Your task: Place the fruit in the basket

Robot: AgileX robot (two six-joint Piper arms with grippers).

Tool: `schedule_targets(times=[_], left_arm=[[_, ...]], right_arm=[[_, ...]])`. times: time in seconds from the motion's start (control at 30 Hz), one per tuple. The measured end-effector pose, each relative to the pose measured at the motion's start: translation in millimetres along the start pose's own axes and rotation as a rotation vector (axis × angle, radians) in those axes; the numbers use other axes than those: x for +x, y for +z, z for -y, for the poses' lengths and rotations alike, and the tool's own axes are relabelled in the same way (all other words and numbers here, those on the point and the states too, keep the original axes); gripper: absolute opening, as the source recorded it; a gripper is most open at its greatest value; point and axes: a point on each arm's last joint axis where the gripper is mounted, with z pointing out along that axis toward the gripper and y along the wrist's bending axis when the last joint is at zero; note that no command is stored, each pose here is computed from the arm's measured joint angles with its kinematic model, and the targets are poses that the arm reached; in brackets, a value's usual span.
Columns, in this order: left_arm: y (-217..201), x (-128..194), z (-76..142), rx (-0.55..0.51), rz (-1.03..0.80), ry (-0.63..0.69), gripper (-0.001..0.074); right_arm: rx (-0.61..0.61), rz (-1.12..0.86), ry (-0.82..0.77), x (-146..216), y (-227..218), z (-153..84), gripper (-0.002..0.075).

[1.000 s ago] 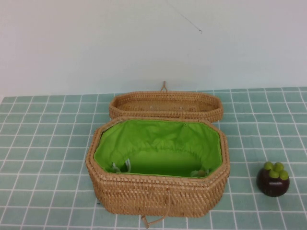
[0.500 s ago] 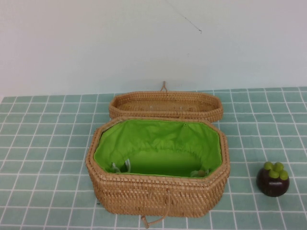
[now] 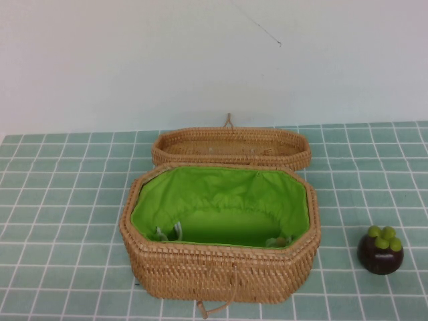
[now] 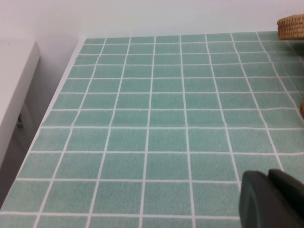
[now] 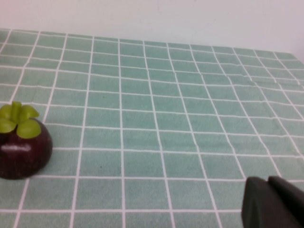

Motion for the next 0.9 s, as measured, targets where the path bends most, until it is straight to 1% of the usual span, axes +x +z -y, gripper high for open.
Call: schedule_targets(times=[0.17, 0.3, 0.43, 0.53, 0.67, 0.8, 0.83, 0.9], left_arm=[[0.0, 0.0, 0.0, 0.0, 0.0, 0.0, 0.0], [0.0, 0.0, 0.0, 0.0, 0.0, 0.0, 0.0], [0.0, 0.0, 0.0, 0.0, 0.0, 0.0, 0.0], [0.0, 0.0, 0.0, 0.0, 0.0, 0.0, 0.0], [0.0, 0.0, 0.0, 0.0, 0.0, 0.0, 0.0], [0.0, 0.0, 0.0, 0.0, 0.0, 0.0, 0.0001], [0.0, 0.0, 0.0, 0.0, 0.0, 0.0, 0.0001], [0.0, 0.0, 0.0, 0.0, 0.0, 0.0, 0.0]], right_arm=[[-0.003, 0.002, 0.007, -0.2, 0.0, -0.2, -0.0003], [-0.02, 0.045, 0.058, -4.2, -0.1, -1.7, -0.0003], [-0.023, 0.243, 0.126, -22.0, -2.7, -0.6, -0.0003], [-0.017, 0.359, 0.134, -32.0, -5.8, 0.6, -0.0003], [0.005, 0.456, 0.054, -40.2, -9.1, 1.6, -0.0003], [0.018, 0.562, 0.036, -49.0, -14.1, 2.5, -0.0003], [0.03, 0.609, 0.002, -52.6, -16.4, 2.7, -0.0003], [0.041, 0.756, -0.011, -63.0, -24.9, 3.1, -0.0003]])
